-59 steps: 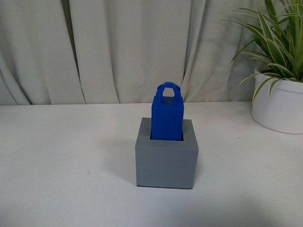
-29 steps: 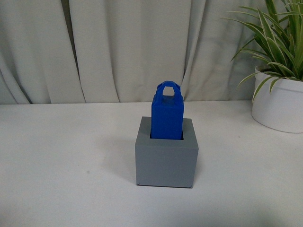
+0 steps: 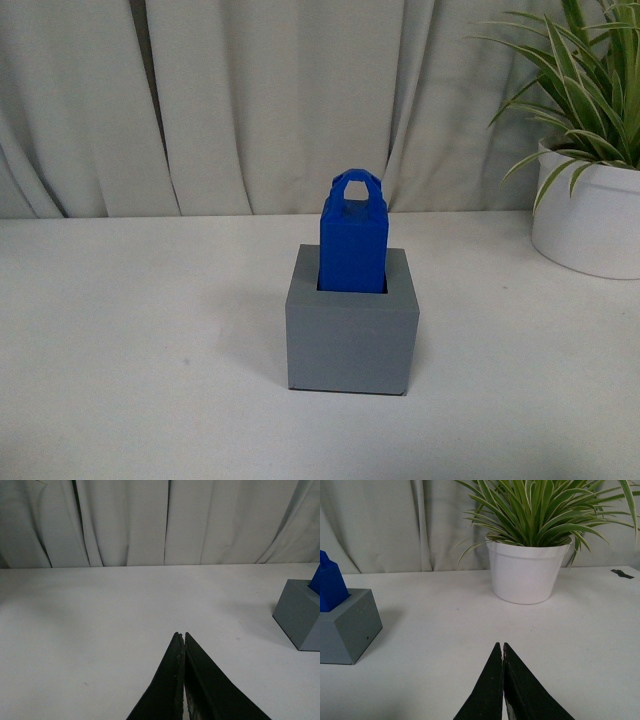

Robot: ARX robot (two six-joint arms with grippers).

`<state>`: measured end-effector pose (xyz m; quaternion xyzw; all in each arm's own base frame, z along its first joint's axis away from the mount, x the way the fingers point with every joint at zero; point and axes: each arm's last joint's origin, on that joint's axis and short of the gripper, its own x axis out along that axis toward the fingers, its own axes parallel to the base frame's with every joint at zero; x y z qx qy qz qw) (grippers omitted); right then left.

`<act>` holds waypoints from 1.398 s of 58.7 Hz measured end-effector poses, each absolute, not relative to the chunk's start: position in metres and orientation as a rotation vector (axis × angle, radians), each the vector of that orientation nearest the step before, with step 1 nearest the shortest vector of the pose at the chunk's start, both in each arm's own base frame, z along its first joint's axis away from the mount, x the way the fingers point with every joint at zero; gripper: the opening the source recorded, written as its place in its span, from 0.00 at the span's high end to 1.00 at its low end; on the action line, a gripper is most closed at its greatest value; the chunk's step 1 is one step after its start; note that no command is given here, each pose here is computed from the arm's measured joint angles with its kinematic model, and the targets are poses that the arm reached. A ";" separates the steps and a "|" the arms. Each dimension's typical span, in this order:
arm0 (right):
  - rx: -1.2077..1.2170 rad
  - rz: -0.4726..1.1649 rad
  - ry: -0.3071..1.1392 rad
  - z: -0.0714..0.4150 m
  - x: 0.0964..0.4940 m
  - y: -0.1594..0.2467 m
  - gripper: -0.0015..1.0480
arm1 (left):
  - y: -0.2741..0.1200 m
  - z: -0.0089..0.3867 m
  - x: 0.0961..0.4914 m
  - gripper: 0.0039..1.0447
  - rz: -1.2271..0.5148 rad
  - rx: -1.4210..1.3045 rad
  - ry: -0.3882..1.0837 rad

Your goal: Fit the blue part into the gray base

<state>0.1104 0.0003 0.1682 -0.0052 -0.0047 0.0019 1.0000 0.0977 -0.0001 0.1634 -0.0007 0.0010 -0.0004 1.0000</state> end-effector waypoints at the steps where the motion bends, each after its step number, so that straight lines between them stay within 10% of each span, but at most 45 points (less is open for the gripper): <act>1: -0.010 0.004 -0.009 0.168 0.110 0.000 0.99 | 0.000 0.163 0.098 0.96 -0.001 -0.001 0.002; 25: -0.011 0.005 -0.003 0.165 0.098 0.000 0.96 | 0.000 0.163 0.098 0.96 0.000 -0.001 0.002; 56: -0.010 0.005 -0.003 0.165 0.098 0.000 0.07 | 0.000 0.163 0.098 0.96 0.000 -0.001 0.002; 82: -0.010 0.005 -0.003 0.165 0.098 0.000 0.09 | 0.000 0.163 0.098 0.96 0.000 -0.001 0.002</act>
